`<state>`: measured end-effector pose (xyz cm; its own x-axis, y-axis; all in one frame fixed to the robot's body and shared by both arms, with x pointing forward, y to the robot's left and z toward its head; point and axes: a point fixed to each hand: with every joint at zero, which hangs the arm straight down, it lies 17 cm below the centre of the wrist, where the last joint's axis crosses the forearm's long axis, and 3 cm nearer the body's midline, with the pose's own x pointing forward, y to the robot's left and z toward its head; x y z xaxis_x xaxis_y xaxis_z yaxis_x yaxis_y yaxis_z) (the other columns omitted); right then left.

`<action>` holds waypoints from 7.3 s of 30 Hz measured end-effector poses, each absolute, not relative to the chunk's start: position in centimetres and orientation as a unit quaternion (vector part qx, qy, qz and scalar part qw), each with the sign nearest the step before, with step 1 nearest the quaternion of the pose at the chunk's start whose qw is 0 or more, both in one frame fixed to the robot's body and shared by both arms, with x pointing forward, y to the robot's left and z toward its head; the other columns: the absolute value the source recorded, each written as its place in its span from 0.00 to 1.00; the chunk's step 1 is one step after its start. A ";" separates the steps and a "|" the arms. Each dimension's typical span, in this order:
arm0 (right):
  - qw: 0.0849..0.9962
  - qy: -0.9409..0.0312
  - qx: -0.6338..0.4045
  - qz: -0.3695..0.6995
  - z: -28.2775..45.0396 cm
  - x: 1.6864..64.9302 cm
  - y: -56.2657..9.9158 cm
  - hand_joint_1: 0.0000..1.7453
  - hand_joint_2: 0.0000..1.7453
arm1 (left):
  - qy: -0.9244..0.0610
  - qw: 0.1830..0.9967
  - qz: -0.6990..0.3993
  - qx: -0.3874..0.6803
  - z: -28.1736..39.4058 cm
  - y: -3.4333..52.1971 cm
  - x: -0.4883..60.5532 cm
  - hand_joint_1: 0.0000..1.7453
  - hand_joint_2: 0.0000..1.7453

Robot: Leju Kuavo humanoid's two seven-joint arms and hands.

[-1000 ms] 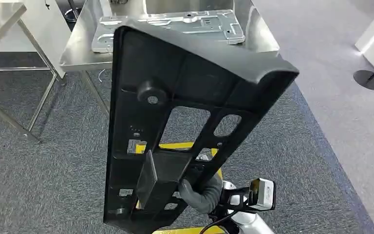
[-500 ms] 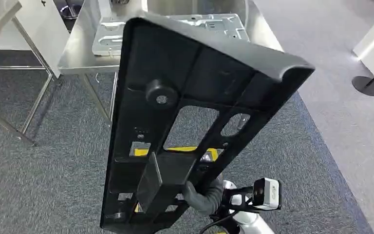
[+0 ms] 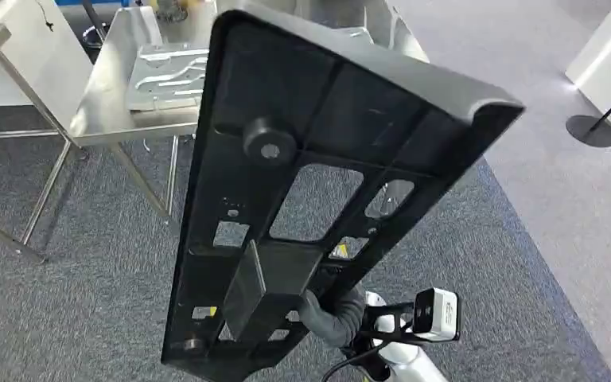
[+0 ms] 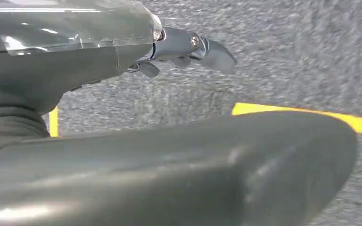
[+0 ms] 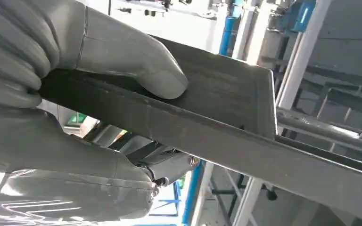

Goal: Take the parts from the cabinet and place them on the table.

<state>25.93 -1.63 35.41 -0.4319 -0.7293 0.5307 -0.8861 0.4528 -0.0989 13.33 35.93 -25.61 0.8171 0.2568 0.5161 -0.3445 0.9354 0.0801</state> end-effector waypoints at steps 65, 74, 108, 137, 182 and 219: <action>0.227 -0.824 0.486 0.184 34.5 26.6 -1.4 1.00 1.00 | -0.256 0.952 0.147 0.084 -25.7 36.1 13.0 0.00 0.00; 0.234 -0.831 0.473 0.178 34.2 26.8 -1.3 1.00 1.00 | -0.254 0.952 0.149 0.086 -25.7 36.3 12.8 0.00 0.00; 0.266 -0.838 0.432 0.201 32.8 29.6 -0.1 1.00 1.00 | -0.251 0.949 0.167 0.096 -25.7 37.2 12.7 0.00 0.00; 0.077 -0.982 -0.022 0.173 53.6 38.4 -18.2 1.00 1.00 | -0.271 0.950 0.135 0.077 -25.4 35.9 13.7 0.00 0.00; 0.107 -0.559 -0.457 0.684 21.4 60.5 -8.7 0.00 0.00 | -0.307 0.944 0.101 0.067 -24.6 34.5 16.1 0.00 1.00; 0.084 -0.919 -0.347 0.168 46.0 48.8 -15.8 0.00 0.00 | -0.287 0.948 0.103 0.095 -25.1 35.5 14.5 0.00 0.00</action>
<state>48.81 -15.80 45.98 -0.7452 0.6658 0.0384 0.6091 0.7029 -0.3673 14.51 35.50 -25.10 0.8137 0.1403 0.5641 -0.2497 0.9607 0.1212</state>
